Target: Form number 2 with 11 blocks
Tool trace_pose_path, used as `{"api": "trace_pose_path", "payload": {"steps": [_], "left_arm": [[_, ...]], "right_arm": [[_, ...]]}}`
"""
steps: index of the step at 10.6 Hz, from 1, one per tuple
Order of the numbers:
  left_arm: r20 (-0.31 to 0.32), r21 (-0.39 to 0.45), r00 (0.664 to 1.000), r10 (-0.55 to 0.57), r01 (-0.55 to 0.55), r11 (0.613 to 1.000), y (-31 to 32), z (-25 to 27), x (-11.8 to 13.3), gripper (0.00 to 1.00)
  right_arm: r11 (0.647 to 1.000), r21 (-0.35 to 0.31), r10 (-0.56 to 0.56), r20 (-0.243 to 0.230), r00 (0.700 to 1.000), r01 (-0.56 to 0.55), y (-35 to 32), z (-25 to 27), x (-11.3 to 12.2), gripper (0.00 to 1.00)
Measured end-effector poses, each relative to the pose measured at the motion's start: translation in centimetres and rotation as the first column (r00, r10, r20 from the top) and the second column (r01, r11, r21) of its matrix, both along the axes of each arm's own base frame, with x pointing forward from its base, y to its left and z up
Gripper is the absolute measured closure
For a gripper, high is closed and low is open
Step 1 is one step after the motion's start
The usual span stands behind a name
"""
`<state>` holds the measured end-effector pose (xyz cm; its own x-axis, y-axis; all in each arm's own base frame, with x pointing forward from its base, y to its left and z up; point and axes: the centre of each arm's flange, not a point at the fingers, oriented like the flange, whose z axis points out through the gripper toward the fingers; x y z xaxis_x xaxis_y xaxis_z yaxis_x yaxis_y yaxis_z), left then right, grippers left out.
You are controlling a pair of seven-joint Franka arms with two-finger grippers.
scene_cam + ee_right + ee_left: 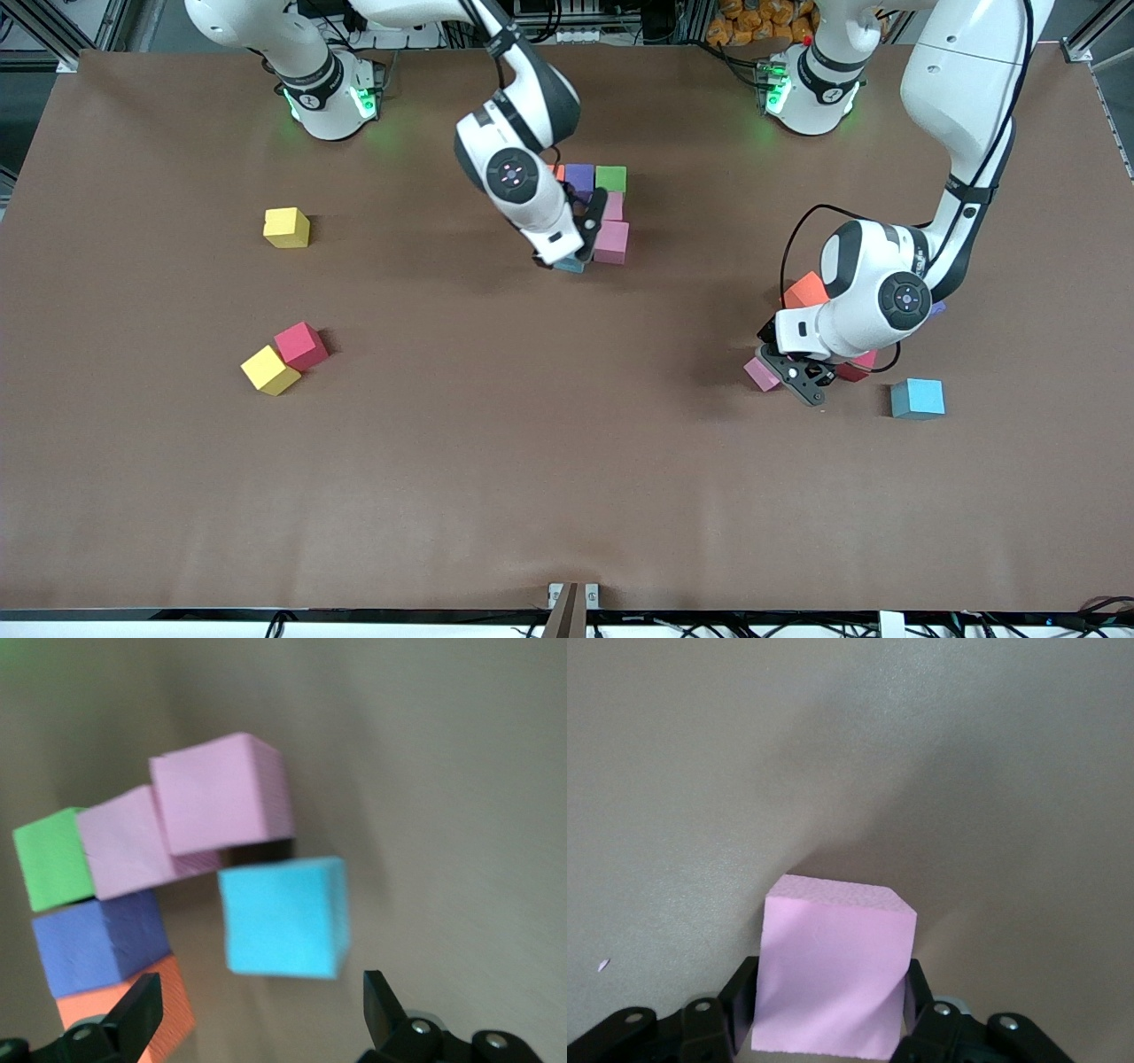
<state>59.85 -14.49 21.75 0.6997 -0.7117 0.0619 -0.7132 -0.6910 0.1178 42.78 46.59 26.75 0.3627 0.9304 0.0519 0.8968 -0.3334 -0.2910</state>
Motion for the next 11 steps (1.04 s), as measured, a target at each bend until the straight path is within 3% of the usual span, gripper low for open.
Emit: {"api": "trace_pose_path", "payload": {"steps": [2,4,5,7,8,11], "left_arm": [[-0.002,0.000,1.000,0.012,-0.012,1.000,-0.5,0.1,-0.1,0.32],[0.006,-0.004,1.000,0.020,-0.020,1.000,-1.8,0.7,-0.1,0.32],[0.014,-0.007,1.000,0.013,-0.013,1.000,-2.7,1.2,0.0,0.32],[0.004,-0.009,1.000,-0.009,0.009,1.000,-5.2,2.6,-0.1,0.33],[0.009,-0.012,1.000,-0.027,0.027,1.000,-7.2,3.6,-0.3,0.38],[0.037,-0.023,0.993,-0.110,0.111,0.994,-13.8,6.3,-2.2,0.42]], "right_arm": [[0.993,-0.005,-0.121,0.068,0.990,0.121,-5.6,3.5,6.9,0.00],[0.960,0.019,-0.278,0.153,0.948,0.278,-16.4,7.9,15.9,0.00],[0.939,0.027,-0.342,0.159,0.926,0.342,-23.5,9.2,19.4,0.00],[0.888,0.026,-0.458,0.140,0.878,0.460,-34.9,9.7,22.5,0.00],[0.866,0.016,-0.498,0.142,0.856,0.501,-38.6,9.8,23.0,0.00],[0.808,-0.077,-0.564,0.186,0.805,0.584,-49.4,9.6,23.4,0.00]]}}
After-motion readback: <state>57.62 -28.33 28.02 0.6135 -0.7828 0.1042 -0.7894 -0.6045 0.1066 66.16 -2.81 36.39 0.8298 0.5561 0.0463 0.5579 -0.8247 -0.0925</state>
